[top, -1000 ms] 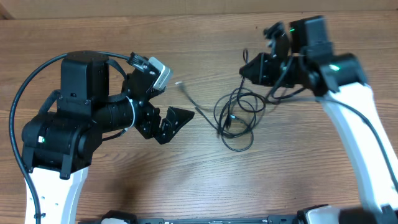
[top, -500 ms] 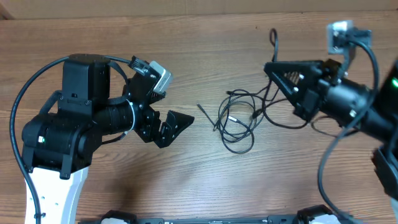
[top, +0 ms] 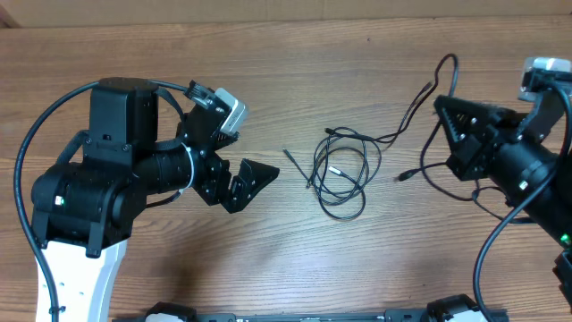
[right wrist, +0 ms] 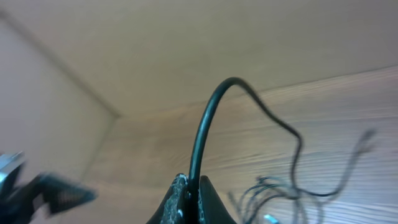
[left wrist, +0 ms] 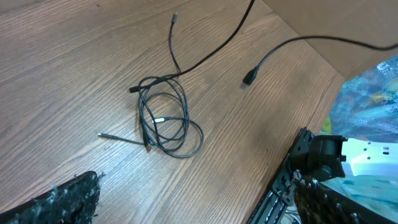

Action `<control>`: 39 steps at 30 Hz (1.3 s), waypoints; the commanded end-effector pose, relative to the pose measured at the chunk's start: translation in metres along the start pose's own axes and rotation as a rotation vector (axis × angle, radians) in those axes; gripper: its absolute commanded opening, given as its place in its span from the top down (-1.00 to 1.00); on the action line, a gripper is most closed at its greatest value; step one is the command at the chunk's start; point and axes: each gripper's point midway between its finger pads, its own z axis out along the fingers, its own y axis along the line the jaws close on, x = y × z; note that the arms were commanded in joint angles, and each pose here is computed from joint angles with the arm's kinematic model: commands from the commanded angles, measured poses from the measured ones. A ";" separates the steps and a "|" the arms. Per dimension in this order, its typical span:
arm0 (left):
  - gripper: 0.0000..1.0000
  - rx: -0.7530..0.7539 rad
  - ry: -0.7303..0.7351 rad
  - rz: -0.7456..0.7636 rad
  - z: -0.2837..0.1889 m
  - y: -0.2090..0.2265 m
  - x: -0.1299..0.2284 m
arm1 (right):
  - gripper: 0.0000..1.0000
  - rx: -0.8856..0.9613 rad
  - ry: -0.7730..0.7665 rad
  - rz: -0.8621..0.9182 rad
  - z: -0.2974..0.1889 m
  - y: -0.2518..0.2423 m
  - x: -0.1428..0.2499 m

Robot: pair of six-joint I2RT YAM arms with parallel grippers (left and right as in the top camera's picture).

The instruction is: Untangle cables

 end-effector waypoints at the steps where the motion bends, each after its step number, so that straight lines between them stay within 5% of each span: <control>1: -0.99 0.018 -0.010 -0.010 -0.002 -0.003 -0.003 | 0.93 0.169 -0.133 0.049 -0.014 -0.026 -0.024; 11: -0.99 0.016 -0.015 -0.005 -0.002 -0.003 -0.004 | 0.93 0.181 -0.304 0.061 -0.076 -0.020 -0.049; 19: -1.00 0.017 -0.014 -0.005 -0.002 -0.003 -0.004 | 0.93 0.238 -0.196 0.036 -0.086 -0.034 -0.017; 28: -0.99 0.017 -0.017 -0.003 0.000 -0.001 -0.006 | 0.93 0.613 0.026 0.014 -0.107 -0.103 0.042; 39: -0.99 0.050 0.016 0.005 0.012 -0.006 -0.004 | 0.93 0.803 -0.101 0.148 -0.132 -0.130 0.035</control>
